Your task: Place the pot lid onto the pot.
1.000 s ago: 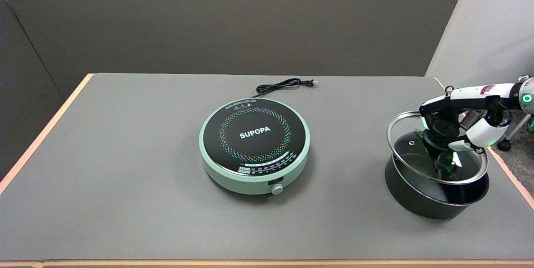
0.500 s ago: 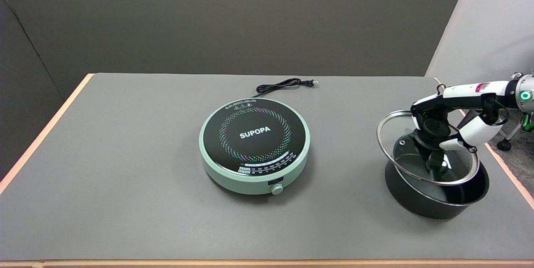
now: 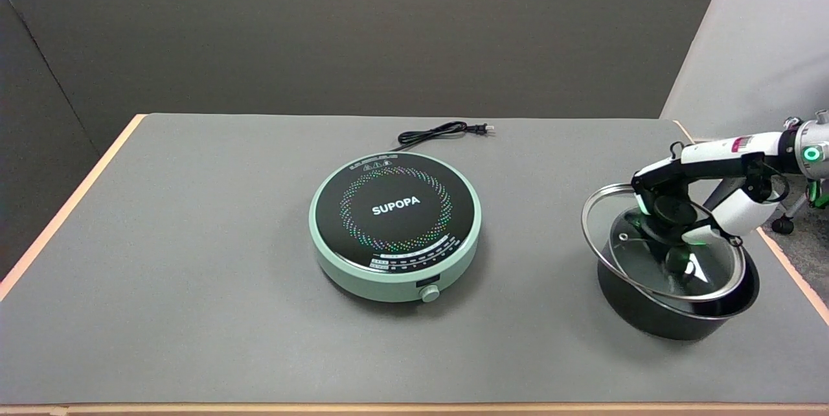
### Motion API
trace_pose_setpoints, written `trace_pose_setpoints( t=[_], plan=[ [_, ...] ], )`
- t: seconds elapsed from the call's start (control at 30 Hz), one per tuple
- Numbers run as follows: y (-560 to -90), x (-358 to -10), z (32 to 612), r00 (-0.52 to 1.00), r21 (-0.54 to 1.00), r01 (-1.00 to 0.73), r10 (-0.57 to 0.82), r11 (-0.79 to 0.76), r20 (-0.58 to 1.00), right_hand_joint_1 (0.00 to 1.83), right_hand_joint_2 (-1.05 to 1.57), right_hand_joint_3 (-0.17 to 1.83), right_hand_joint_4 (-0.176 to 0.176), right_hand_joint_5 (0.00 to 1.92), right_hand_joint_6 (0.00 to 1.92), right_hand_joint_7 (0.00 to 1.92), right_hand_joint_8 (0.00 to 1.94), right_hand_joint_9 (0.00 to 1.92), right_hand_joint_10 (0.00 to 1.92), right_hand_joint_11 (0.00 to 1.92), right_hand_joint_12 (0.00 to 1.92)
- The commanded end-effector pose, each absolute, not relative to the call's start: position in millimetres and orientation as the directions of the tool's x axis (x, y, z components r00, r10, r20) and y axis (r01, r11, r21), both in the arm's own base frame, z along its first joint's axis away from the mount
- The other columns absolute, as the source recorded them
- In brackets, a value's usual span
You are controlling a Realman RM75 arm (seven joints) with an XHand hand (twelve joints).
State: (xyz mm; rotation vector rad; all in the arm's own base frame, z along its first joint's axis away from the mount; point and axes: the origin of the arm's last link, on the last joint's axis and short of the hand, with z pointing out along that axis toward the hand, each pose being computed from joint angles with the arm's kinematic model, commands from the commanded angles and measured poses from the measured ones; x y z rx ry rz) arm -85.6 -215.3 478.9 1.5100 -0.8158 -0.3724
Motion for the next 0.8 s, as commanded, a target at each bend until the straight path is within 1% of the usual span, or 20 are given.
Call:
trace_pose_setpoints(
  t=[0.03, 0.07, 0.13, 0.3, 0.33, 0.37, 0.4, 0.43, 0.47, 0.5, 0.53, 0.8],
  plan=[
    [-214.2, -92.4, 490.8, 0.668, 0.981, -0.159, -0.719, 0.110, 0.189, 1.26, 1.13, 0.51, 0.112, 0.29, 1.65, 0.55, 1.79, 0.24, 1.92, 0.00, 1.59],
    [-214.9, -90.9, 492.9, 0.675, 0.982, -0.147, -0.714, 0.118, 0.187, 1.26, 1.13, 0.50, 0.111, 0.29, 1.64, 0.54, 1.80, 0.23, 1.92, 0.00, 1.59],
    [-216.8, -87.2, 495.3, 0.688, 0.982, -0.136, -0.702, 0.128, 0.186, 1.23, 1.19, 0.51, 0.132, 0.30, 1.57, 0.46, 1.92, 0.18, 1.92, 0.00, 1.52],
    [-217.9, -83.5, 504.8, 0.702, 0.981, -0.088, -0.688, 0.173, 0.184, 1.23, 1.19, 0.50, 0.137, 0.32, 1.58, 0.46, 1.92, 0.18, 1.92, 0.00, 1.53],
    [-217.5, -83.6, 507.6, 0.703, 0.979, -0.075, -0.687, 0.188, 0.186, 1.23, 1.19, 0.50, 0.138, 0.31, 1.58, 0.47, 1.91, 0.18, 1.92, 0.00, 1.53],
    [-217.4, -83.7, 509.3, 0.703, 0.978, -0.065, -0.687, 0.197, 0.185, 1.26, 1.13, 0.51, 0.116, 0.30, 1.64, 0.54, 1.81, 0.23, 1.92, 0.00, 1.60],
    [-217.3, -83.5, 510.1, 0.703, 0.977, -0.063, -0.686, 0.204, 0.189, 1.26, 1.12, 0.52, 0.112, 0.30, 1.65, 0.56, 1.78, 0.25, 1.92, 0.00, 1.62],
    [-217.8, -82.2, 510.7, 0.706, 0.976, -0.063, -0.682, 0.211, 0.193, 1.26, 1.11, 0.53, 0.113, 0.30, 1.65, 0.56, 1.78, 0.25, 1.92, 0.00, 1.63],
    [-218.8, -79.5, 511.1, 0.712, 0.975, -0.063, -0.675, 0.213, 0.194, 1.25, 1.14, 0.53, 0.127, 0.31, 1.60, 0.52, 1.86, 0.24, 1.92, 0.00, 1.57],
    [-219.3, -78.1, 511.0, 0.716, 0.975, -0.063, -0.671, 0.212, 0.192, 1.25, 1.14, 0.54, 0.126, 0.31, 1.61, 0.52, 1.85, 0.25, 1.92, 0.00, 1.59],
    [-220.4, -75.7, 511.1, 0.722, 0.975, -0.065, -0.664, 0.213, 0.193, 1.26, 1.11, 0.53, 0.115, 0.31, 1.65, 0.56, 1.78, 0.28, 1.92, 0.00, 1.66],
    [-224.3, -69.0, 510.8, 0.744, 0.974, -0.070, -0.640, 0.214, 0.194, 1.27, 1.09, 0.56, 0.121, 0.32, 1.66, 0.58, 1.78, 0.31, 1.92, 0.00, 1.71]
  ],
)
